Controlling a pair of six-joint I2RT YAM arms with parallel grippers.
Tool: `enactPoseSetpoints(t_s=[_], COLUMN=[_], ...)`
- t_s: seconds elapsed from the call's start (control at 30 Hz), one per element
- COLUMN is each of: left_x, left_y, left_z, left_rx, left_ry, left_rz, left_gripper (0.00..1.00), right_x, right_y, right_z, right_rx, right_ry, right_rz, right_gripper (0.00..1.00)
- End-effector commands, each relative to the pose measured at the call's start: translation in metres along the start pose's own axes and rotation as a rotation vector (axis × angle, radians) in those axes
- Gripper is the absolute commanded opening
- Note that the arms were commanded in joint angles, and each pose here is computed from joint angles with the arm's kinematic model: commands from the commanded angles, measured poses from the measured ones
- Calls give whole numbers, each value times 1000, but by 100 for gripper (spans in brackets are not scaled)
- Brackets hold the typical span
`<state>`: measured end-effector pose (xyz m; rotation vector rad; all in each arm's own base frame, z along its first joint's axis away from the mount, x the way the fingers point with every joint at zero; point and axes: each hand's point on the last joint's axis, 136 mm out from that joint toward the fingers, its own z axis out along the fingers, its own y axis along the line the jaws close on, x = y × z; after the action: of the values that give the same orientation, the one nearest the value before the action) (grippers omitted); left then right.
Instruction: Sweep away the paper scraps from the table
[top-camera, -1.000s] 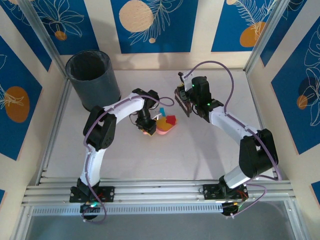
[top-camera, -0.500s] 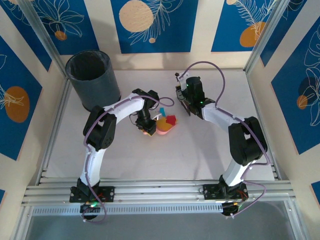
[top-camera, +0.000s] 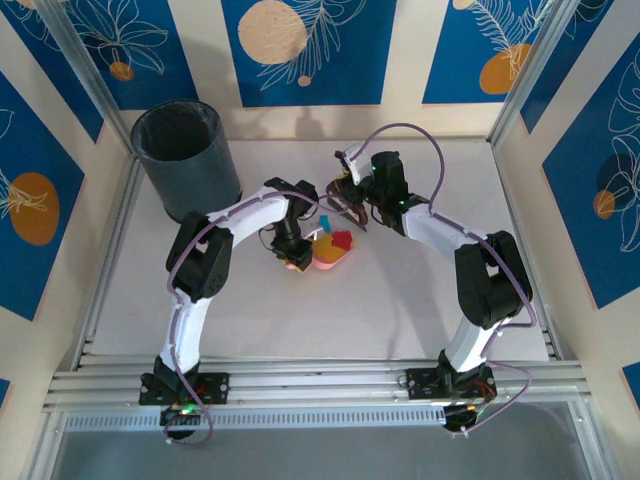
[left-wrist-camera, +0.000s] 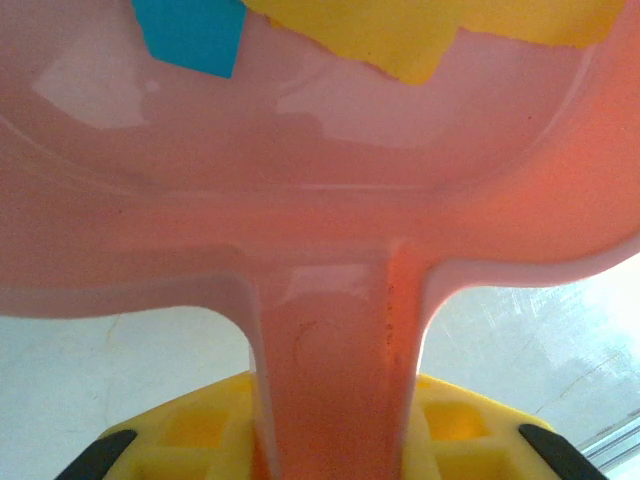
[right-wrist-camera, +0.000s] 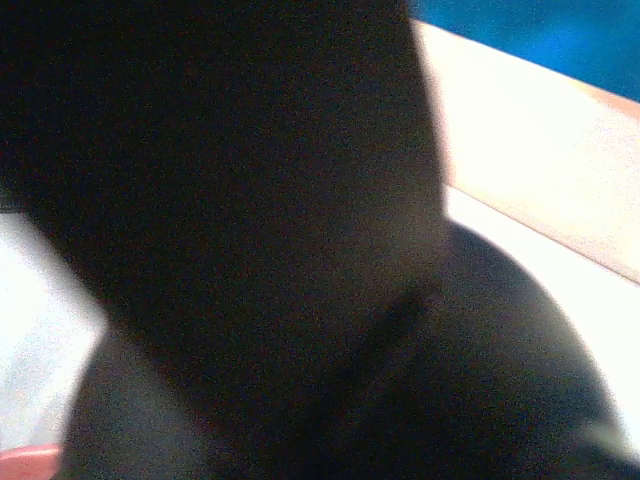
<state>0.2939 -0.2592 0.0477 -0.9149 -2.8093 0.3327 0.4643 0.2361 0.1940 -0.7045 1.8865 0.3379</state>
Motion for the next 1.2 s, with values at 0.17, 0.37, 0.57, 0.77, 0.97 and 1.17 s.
enactPoseSetpoints(t_s=[0.17, 0.37, 0.57, 0.77, 0.97, 1.17], left_x=[10, 10, 10, 10, 11, 11], left_y=[2, 3, 3, 3, 3, 3], left_z=[-7, -7, -7, -8, -6, -7], left_rx=[0, -2, -2, -3, -2, -1], left_ry=[14, 11, 12, 10, 16, 15], left_rz=[-2, -1, -2, -2, 0, 0], left_gripper=[0, 0, 0, 0, 0, 0], right_x=[7, 3, -6, -16, -31, -29], right_y=[42, 49, 47, 36, 10, -11], right_z=[-4, -13, -21, -24, -32, -38], right_rx=[-265, -305, -289, -213, -49, 119], right_ry=[75, 89, 63, 21, -67, -80], right_rz=[-26, -34, -37, -26, 25, 60], right_gripper=[0, 0, 0, 0, 0, 0])
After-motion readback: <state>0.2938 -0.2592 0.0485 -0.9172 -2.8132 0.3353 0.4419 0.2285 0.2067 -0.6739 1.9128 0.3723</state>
